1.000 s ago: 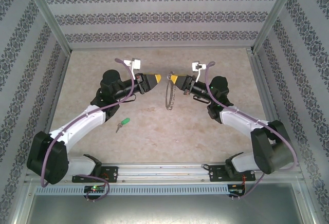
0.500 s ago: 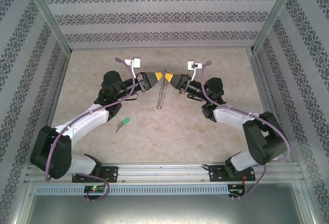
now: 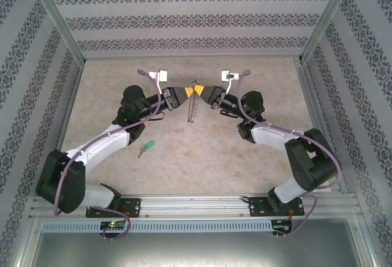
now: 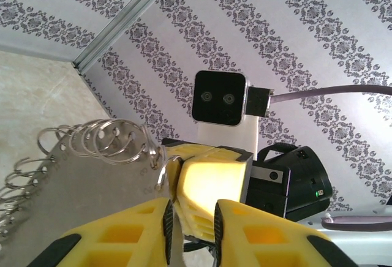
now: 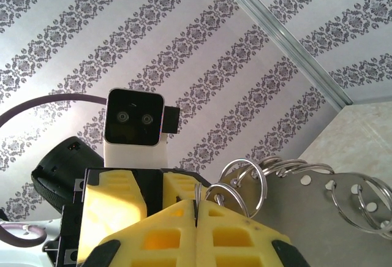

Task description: Put the keys on the keyring

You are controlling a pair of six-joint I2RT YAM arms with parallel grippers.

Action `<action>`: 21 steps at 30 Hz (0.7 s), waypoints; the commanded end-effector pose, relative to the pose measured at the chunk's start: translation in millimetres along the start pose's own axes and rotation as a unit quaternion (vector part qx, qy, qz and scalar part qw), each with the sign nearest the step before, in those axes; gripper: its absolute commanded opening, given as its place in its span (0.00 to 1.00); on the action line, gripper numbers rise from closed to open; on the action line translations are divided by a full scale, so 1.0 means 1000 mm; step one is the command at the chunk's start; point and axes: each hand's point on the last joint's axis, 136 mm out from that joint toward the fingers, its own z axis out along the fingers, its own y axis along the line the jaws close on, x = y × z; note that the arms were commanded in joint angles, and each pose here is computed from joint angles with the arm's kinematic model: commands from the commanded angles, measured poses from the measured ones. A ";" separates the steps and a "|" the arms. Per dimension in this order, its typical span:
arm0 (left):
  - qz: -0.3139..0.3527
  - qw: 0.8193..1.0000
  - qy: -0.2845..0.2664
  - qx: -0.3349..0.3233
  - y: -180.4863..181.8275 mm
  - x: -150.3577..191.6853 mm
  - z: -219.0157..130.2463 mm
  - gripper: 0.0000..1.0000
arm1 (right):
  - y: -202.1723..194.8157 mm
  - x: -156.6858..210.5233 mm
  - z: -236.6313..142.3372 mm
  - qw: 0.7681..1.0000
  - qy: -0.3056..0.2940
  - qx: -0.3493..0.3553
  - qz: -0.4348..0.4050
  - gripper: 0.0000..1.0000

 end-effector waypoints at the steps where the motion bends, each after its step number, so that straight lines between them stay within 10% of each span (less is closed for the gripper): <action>1: 0.014 0.999 -0.002 0.033 -0.015 -0.001 0.002 0.24 | 0.025 -0.015 0.008 0.999 -0.021 -0.043 -0.027 0.00; 10: 0.016 0.999 -0.004 0.033 -0.014 -0.001 0.002 0.21 | 0.024 -0.012 0.008 0.999 -0.019 -0.042 -0.024 0.00; 21: 0.041 0.998 -0.043 -0.019 -0.006 -0.007 -0.015 0.46 | 0.018 -0.013 0.007 0.999 -0.023 -0.032 -0.022 0.00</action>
